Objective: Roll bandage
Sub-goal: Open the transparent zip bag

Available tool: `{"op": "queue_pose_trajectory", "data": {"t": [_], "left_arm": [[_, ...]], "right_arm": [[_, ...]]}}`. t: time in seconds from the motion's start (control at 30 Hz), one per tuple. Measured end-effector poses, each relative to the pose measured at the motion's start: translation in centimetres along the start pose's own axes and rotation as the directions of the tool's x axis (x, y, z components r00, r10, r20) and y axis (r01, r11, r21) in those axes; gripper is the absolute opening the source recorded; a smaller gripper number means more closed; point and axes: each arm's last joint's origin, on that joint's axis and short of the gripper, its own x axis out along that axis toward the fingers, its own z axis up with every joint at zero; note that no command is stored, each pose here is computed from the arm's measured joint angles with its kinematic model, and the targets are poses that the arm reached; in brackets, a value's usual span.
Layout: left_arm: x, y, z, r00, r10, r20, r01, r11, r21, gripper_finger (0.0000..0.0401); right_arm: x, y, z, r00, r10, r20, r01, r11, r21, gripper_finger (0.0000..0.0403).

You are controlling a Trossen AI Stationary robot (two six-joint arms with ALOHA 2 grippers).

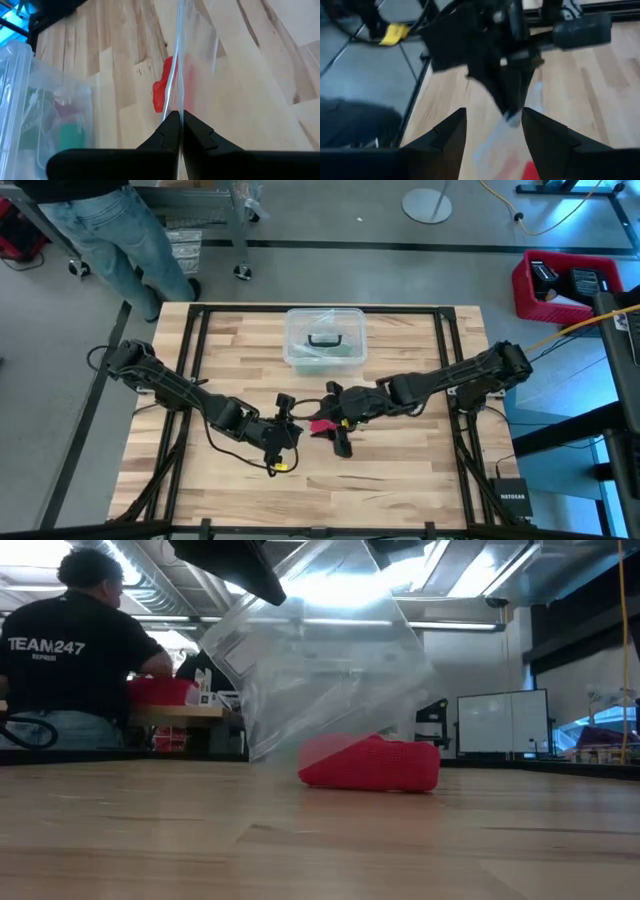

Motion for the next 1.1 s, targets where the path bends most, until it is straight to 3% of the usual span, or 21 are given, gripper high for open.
{"op": "queue_pose_trajectory", "data": {"t": [0.23, 0.47, 0.63, 0.83, 1.1], "left_arm": [[0.0, 0.0, 0.2, 1.000, 0.002, 0.017, -0.002, 1.000, -0.017, 0.0003], [-0.3, -0.5, 0.3, 1.000, -0.010, 0.026, 0.010, 1.000, 0.004, 0.0003], [-0.5, -0.8, 0.3, 0.999, -0.018, 0.028, 0.018, 1.000, 0.008, 0.0003], [-0.3, -0.8, 0.2, 1.000, -0.016, 0.021, 0.015, 1.000, 0.010, 0.0002], [-0.3, -0.8, 0.2, 1.000, -0.014, 0.025, 0.014, 1.000, 0.007, 0.0002]], "right_arm": [[3.6, -0.9, -2.0, 0.994, -0.071, -0.084, 0.080, 0.991, 0.103, 0.0193], [4.3, -1.1, -3.4, 0.977, -0.078, -0.198, 0.103, 0.988, 0.117, 0.0193], [4.1, -1.0, -2.9, 0.985, -0.069, -0.160, 0.089, 0.989, 0.120, 0.0193], [2.8, -0.4, -0.4, 0.997, -0.046, -0.063, 0.053, 0.992, 0.112, 0.0193], [4.8, -0.9, -1.8, 0.987, -0.099, -0.129, 0.112, 0.989, 0.101, 0.0193]]}}
